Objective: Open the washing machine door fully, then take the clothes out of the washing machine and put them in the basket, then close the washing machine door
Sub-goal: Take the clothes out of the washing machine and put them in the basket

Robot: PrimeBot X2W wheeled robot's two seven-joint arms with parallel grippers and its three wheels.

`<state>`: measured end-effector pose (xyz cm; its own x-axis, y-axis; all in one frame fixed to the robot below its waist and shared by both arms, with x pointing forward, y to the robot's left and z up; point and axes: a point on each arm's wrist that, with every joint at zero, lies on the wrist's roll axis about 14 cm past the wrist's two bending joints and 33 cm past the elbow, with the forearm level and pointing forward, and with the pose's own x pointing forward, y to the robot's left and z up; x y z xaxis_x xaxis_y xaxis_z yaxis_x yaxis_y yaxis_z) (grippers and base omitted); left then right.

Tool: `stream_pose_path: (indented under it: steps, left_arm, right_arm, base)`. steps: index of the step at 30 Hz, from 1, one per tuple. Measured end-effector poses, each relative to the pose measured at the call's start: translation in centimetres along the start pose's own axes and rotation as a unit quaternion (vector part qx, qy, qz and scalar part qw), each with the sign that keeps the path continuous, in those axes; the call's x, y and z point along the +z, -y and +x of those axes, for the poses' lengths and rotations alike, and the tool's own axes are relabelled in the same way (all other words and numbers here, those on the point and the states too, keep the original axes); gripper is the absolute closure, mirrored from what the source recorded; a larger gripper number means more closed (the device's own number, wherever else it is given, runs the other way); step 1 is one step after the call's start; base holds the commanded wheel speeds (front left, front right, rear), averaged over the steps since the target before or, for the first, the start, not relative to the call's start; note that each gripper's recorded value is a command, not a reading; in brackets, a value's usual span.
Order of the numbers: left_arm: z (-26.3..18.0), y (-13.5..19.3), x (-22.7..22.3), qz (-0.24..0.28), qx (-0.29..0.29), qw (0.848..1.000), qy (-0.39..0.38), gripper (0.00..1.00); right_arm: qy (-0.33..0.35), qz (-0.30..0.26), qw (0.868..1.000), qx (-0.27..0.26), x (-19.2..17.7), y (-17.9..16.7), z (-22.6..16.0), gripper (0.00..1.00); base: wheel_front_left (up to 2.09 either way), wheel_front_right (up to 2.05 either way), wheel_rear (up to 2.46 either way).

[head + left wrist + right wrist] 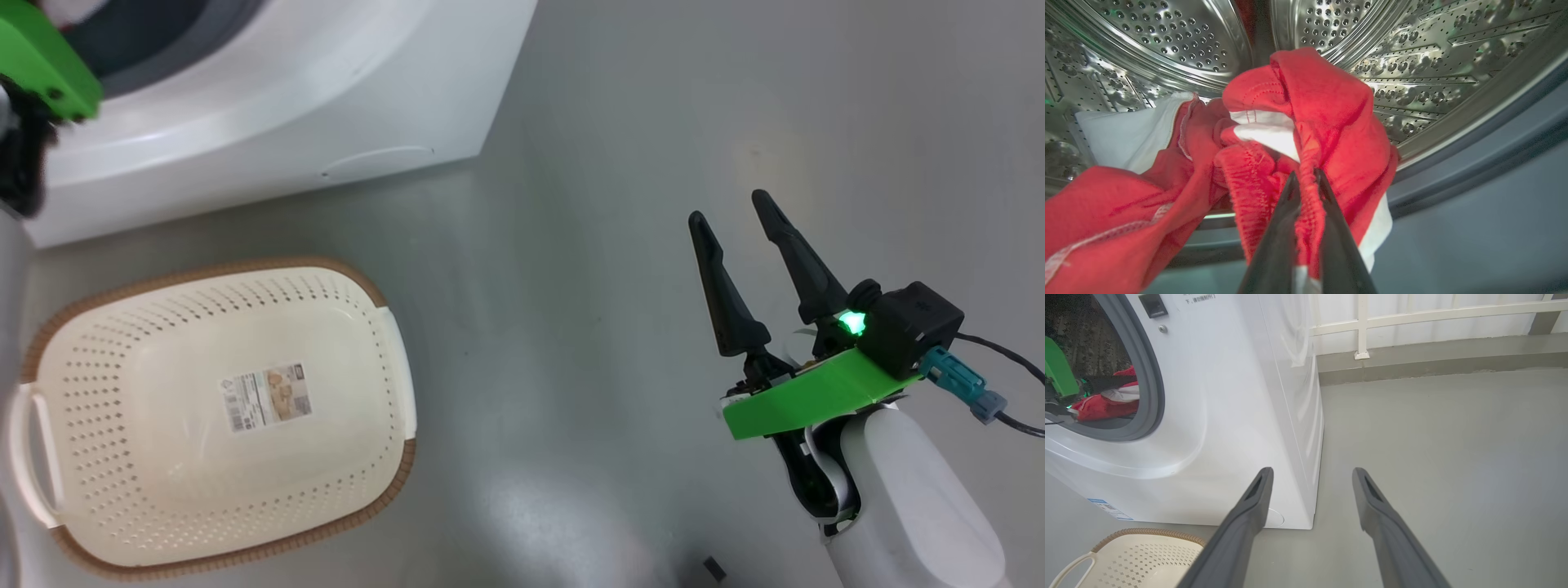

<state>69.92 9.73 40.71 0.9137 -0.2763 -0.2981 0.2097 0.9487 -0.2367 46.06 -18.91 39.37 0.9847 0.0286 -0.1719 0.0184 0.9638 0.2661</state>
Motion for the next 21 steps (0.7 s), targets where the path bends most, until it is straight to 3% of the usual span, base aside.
stream_pose_path:
  steps: [21]
  left_arm:
    - [-11.2,3.3,6.2,0.041,-0.048,0.992,0.113,1.0]
  right_arm:
    - [0.042,0.014,0.998,0.053,4.1,-4.4,-2.9,0.0]
  base:
    - [0.0,0.0,0.0]
